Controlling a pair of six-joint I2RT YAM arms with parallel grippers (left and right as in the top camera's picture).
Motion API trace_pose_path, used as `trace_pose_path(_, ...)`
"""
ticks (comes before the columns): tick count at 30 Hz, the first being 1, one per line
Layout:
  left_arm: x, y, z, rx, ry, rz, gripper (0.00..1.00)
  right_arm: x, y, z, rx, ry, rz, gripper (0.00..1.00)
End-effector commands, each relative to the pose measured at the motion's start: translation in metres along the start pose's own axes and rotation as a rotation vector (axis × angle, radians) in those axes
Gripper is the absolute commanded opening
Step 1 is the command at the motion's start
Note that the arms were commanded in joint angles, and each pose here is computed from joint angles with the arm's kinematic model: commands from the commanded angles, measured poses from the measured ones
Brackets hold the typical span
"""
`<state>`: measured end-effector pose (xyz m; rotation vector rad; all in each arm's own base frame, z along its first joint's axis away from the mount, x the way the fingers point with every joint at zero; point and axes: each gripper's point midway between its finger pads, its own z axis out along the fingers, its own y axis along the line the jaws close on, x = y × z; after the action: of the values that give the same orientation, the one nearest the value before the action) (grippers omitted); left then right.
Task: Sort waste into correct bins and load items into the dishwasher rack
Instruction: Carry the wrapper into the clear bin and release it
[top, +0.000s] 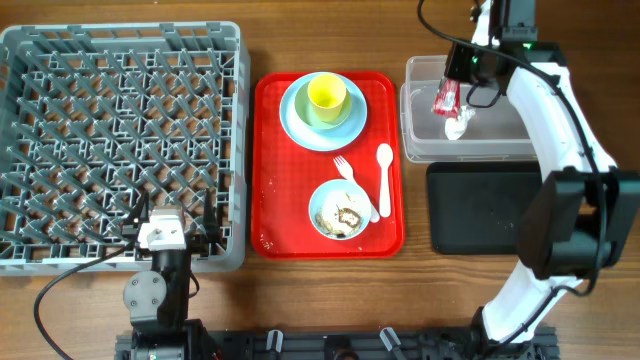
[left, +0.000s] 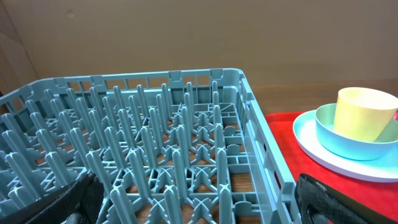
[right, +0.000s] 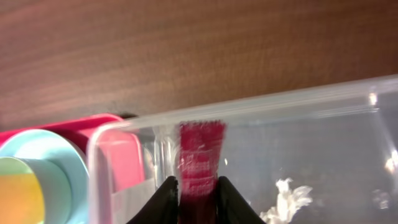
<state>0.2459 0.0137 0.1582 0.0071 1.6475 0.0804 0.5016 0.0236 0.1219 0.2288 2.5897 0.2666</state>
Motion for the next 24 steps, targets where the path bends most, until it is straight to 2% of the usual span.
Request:
trace_pose_path(1,0.002,0.0,0.0,-0.001,0.001,0.013,1.0,0.007,-0.002,0.007,-0.007,0.027,-0.064,0.61)
trace_pose_path(6,0.002,0.0,0.0,-0.001,0.001,0.013,1.0,0.002,0.001,-0.021,0.004,0.006,-0.066,0.73)
trace_pose_path(8,0.002,0.0,0.0,-0.001,0.001,0.013,1.0,0.004,0.018,-0.044,-0.072,0.004,-0.072,0.74)
trace_pose_path(11,0.002,0.0,0.0,-0.001,0.001,0.013,1.0,0.022,0.067,-0.098,-0.296,0.037,-0.131,0.72)
trace_pose_path(13,0.002,0.0,0.0,-0.001,0.001,0.013,1.0,0.048,0.093,-0.131,-0.37,0.093,-0.155,0.7)
trace_pose_path(15,0.002,0.0,0.0,-0.001,0.001,0.013,1.0,0.075,0.113,-0.148,-0.375,0.153,-0.198,0.61)
trace_pose_path(17,0.002,0.0,0.0,-0.001,0.001,0.013,1.0,0.128,0.15,-0.155,-0.405,0.299,-0.294,0.49)
trace_pose_path(18,0.002,0.0,0.0,-0.001,0.001,0.013,1.0,0.141,0.159,-0.154,-0.414,0.33,-0.323,0.46)
trace_pose_path(19,0.002,0.0,0.0,-0.001,0.001,0.013,1.0,0.163,0.173,-0.152,-0.428,0.374,-0.37,0.38)
trace_pose_path(22,0.002,0.0,0.0,-0.001,0.001,0.013,1.0,0.214,0.193,-0.139,-0.395,0.468,-0.418,0.37)
trace_pose_path(24,0.002,0.0,0.0,-0.001,0.001,0.013,1.0,0.249,0.191,-0.123,-0.286,0.506,-0.433,0.38)
